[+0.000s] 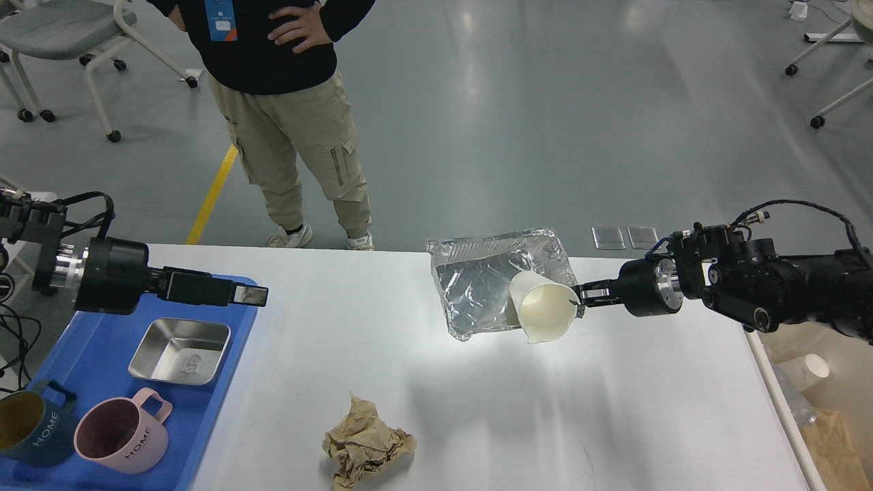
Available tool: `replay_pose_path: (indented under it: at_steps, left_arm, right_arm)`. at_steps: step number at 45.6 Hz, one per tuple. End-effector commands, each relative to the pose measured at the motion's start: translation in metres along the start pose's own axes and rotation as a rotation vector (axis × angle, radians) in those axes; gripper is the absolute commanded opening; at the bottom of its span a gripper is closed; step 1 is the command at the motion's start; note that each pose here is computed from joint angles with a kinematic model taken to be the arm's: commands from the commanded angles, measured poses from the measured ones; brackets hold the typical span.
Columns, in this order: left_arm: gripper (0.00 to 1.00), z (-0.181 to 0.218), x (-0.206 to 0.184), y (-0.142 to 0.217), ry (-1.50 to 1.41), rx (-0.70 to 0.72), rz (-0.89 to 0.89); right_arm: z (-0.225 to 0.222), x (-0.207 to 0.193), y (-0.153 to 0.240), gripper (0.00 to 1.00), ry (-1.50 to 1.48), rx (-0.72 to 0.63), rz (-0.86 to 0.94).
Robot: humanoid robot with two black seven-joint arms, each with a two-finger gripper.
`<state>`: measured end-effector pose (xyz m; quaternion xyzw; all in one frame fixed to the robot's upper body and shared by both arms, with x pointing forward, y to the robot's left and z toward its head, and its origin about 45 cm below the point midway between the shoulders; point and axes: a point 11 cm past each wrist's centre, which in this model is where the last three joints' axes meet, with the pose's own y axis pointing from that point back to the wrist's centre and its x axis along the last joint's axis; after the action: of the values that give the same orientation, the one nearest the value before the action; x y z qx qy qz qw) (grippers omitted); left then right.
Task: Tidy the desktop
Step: 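Lower the left gripper over the blue tray toward the paper wad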
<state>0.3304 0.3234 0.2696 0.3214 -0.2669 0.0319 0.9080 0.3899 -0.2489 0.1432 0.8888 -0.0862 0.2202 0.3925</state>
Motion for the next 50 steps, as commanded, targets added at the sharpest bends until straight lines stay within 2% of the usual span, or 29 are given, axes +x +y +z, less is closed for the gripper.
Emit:
replay_pose_path:
  at_steps: [1,9,23,33,43,50]
  left_arm:
    - [0.91,0.011,-0.01,0.016,-0.02,0.006,-0.005]
    - [0.91,0.017,-0.025,0.047,-0.018,0.064,-0.002]
    - [0.93,-0.013,-0.065,0.115,0.04,0.353,0.074]
    - [0.94,-0.037,-0.087,0.137,0.046,0.529,0.112]
    - [0.94,-0.04,-0.091,0.142,0.041,0.548,0.126]
    - [0.95,-0.037,-0.089,0.135,0.034,0.511,0.123]
  right_arm:
    - [0.0,-0.001,-0.001,0.0,0.0,0.001,-0.001]
    - [0.001,-0.003,-0.002,0.0,-0.003,0.001,-0.004]
    - [0.0,-0.003,-0.003,0.0,0.001,0.001,-0.002]
    - [-0.001,-0.003,-0.003,0.0,0.003,0.004,-0.001]
    - [-0.001,-0.003,-0.003,0.0,0.003,0.003,-0.002]
    - [-0.001,-0.003,-0.003,0.0,0.003,0.005,-0.001]
